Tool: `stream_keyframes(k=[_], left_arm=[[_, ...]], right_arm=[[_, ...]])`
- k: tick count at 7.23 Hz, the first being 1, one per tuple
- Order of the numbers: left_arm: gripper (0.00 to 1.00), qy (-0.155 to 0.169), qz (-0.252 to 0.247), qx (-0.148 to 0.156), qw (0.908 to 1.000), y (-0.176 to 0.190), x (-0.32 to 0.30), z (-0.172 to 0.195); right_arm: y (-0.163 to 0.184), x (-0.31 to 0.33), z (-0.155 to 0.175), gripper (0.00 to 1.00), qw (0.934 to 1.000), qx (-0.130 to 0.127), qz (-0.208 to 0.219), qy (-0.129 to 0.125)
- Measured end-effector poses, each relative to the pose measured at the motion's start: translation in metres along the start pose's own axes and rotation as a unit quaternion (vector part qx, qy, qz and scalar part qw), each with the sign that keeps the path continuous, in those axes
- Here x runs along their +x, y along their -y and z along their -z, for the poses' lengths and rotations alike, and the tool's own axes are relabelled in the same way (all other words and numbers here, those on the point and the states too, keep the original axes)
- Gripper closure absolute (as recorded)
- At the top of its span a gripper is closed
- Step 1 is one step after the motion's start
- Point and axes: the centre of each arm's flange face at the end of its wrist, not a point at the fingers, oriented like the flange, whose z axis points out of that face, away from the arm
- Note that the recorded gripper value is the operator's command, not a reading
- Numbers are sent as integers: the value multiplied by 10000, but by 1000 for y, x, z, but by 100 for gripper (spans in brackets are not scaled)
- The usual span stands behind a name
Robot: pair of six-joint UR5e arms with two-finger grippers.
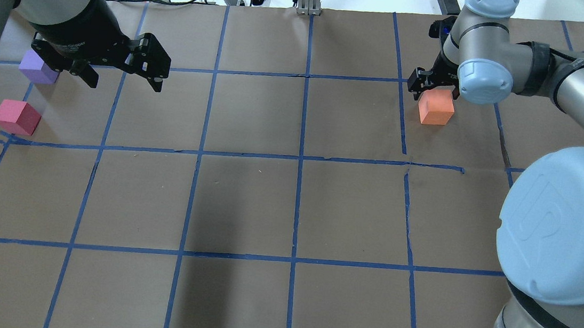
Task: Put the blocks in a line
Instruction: 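Lower the right gripper and grasp the orange cube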
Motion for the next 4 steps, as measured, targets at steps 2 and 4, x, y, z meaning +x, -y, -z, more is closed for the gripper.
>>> stream_keyframes(k=[2, 4], left_arm=[[0, -4, -2, 7, 10000, -1, 0, 1], [0, 1, -10, 0, 10000, 0, 0, 0]], right_arm=[[-1, 2, -6, 0, 9999, -87, -4, -84], [-4, 1, -25, 0, 9997, -251, -1, -78]])
